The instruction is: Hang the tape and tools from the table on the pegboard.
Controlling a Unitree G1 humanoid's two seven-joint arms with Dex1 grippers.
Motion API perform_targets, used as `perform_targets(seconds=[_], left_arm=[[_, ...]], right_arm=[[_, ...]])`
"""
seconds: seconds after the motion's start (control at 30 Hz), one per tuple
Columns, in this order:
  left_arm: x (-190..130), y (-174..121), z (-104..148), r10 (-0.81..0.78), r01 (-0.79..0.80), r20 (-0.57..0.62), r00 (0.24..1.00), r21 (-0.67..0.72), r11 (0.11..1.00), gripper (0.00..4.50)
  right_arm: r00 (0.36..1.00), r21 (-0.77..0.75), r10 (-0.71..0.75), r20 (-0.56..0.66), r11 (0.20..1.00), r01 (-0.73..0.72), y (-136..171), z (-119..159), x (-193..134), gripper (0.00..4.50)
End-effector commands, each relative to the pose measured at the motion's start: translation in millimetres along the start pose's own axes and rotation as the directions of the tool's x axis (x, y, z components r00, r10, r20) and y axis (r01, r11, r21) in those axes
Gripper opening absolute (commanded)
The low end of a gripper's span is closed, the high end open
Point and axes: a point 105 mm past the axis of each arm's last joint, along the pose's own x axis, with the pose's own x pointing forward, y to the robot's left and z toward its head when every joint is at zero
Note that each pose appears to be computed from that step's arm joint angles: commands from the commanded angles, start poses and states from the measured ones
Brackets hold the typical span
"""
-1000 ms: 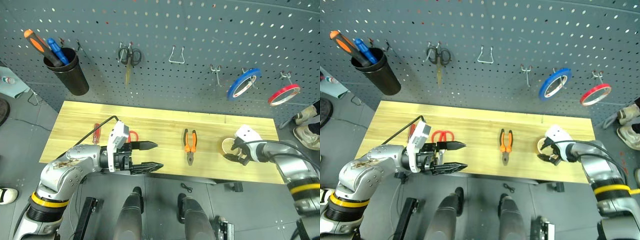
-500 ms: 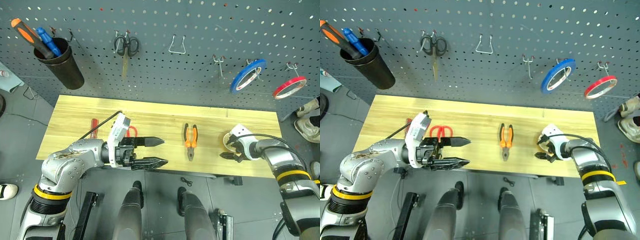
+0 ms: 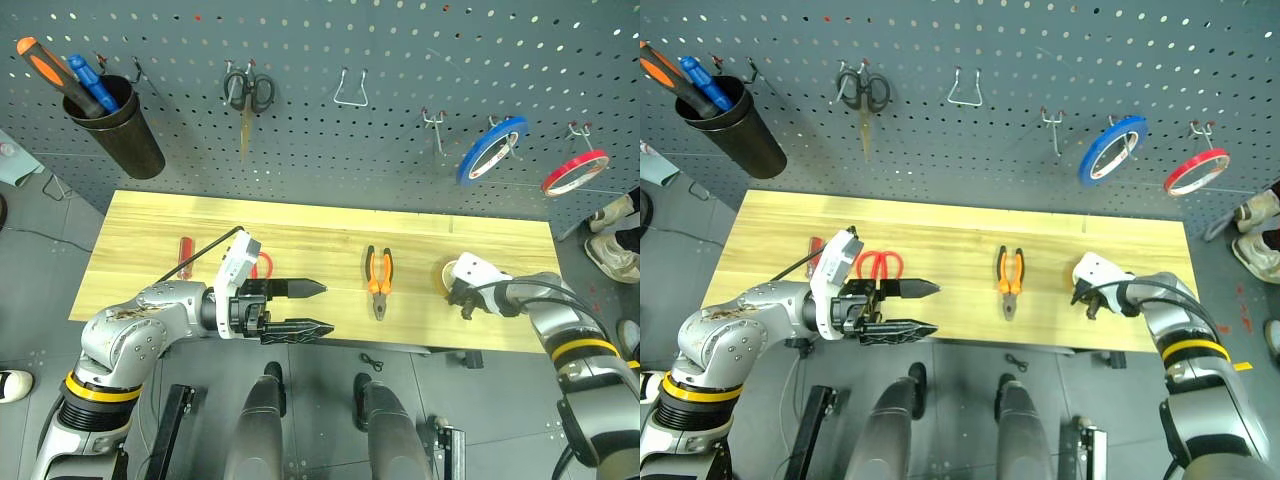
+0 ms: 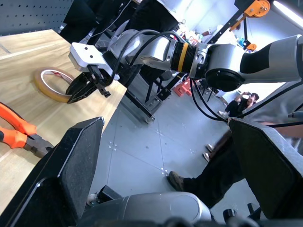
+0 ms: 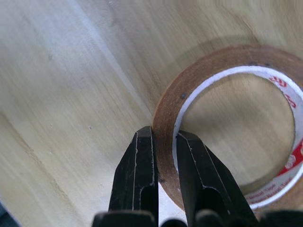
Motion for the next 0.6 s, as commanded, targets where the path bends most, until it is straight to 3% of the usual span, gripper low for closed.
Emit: perform_targets(seconds=[0.03, 0.2, 0.33, 0.4, 0.5, 0.6], left_arm=[[1, -2, 9, 0.012, -0.013, 0.058, 0.998, 0.014, 1.000, 4.50], [0, 5, 31, 0.096, -0.080, 0.262, 0.960, -0.072, 0.994, 4.50], [0, 5, 49, 0.147, -0.114, 0.424, 0.893, -0.103, 0.988, 4.50], [0, 10, 59, 0.172, -0.128, 0.486, 0.857, -0.123, 0.984, 4.50], [4, 15, 72, 0.188, -0.146, 0.543, 0.818, -0.121, 0.982, 4.50], [11, 15, 80, 0.170, -0.138, 0.559, 0.812, -0.101, 0.985, 4.50]], right_arm=[[0.992, -0.107, -0.096, 0.083, 0.989, 0.104, 3, 17, -19, 0.24], [0.921, -0.088, -0.290, 0.261, 0.943, 0.322, 23, 57, -57, 0.24], [0.710, -0.160, -0.511, 0.485, 0.746, 0.646, 25, 108, -103, 0.24], [0.634, -0.176, -0.546, 0.548, 0.666, 0.725, 18, 124, -113, 0.24], [0.540, -0.176, -0.564, 0.625, 0.572, 0.801, 3, 148, -120, 0.24], [0.497, -0.144, -0.563, 0.660, 0.555, 0.820, -14, 166, -118, 0.24]])
